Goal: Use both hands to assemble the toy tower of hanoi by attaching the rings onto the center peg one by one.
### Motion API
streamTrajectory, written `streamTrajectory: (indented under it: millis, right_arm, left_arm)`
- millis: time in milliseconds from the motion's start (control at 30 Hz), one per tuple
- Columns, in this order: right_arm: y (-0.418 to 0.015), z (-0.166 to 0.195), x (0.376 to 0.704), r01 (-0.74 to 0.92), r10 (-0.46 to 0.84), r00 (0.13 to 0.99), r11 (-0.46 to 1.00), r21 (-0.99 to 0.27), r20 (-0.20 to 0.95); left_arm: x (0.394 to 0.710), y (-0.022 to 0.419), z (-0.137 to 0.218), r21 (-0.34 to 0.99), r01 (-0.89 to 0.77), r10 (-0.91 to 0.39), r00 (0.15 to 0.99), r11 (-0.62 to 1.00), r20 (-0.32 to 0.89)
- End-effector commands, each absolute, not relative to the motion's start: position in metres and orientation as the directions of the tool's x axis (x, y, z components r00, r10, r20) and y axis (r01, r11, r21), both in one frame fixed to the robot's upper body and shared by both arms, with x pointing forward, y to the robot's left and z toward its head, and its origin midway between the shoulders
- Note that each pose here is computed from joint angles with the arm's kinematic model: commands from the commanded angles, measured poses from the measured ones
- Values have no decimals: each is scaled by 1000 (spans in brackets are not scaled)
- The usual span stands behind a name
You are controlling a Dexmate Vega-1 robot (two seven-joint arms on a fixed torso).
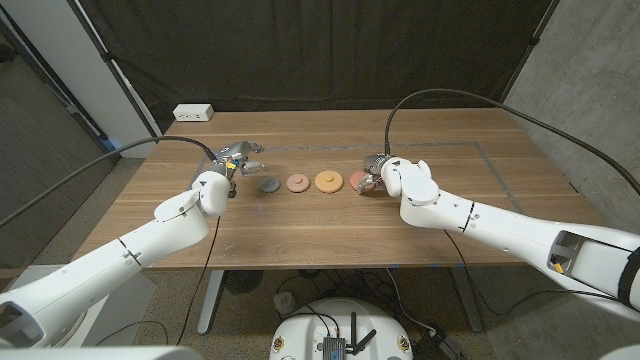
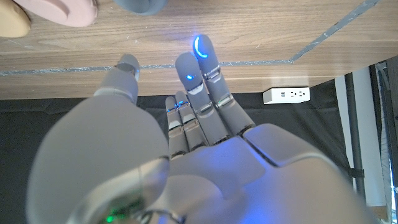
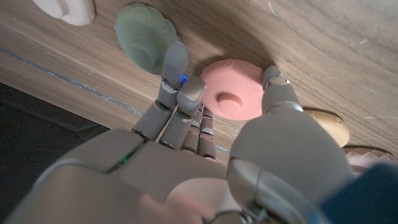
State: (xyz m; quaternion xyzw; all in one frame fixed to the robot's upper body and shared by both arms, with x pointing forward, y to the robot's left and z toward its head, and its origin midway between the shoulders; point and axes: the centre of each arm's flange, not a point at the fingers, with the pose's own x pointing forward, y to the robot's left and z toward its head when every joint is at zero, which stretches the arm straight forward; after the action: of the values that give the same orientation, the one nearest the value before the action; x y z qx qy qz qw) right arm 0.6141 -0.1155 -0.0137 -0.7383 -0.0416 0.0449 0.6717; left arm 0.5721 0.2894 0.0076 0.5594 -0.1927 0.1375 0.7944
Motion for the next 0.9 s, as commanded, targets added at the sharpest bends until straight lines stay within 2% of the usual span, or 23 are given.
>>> streamTrajectory:
  millis: [33,900]
  right_arm:
    - [-118,-6,607,31,133,991,-91,-995,19]
    - [-109,16,585,66,182,982,-92,-994,48]
  left_arm:
    - [570,289,9,837,-435,3,888,331,460]
    - [568,288,12,837,-439,-5,885,327,466]
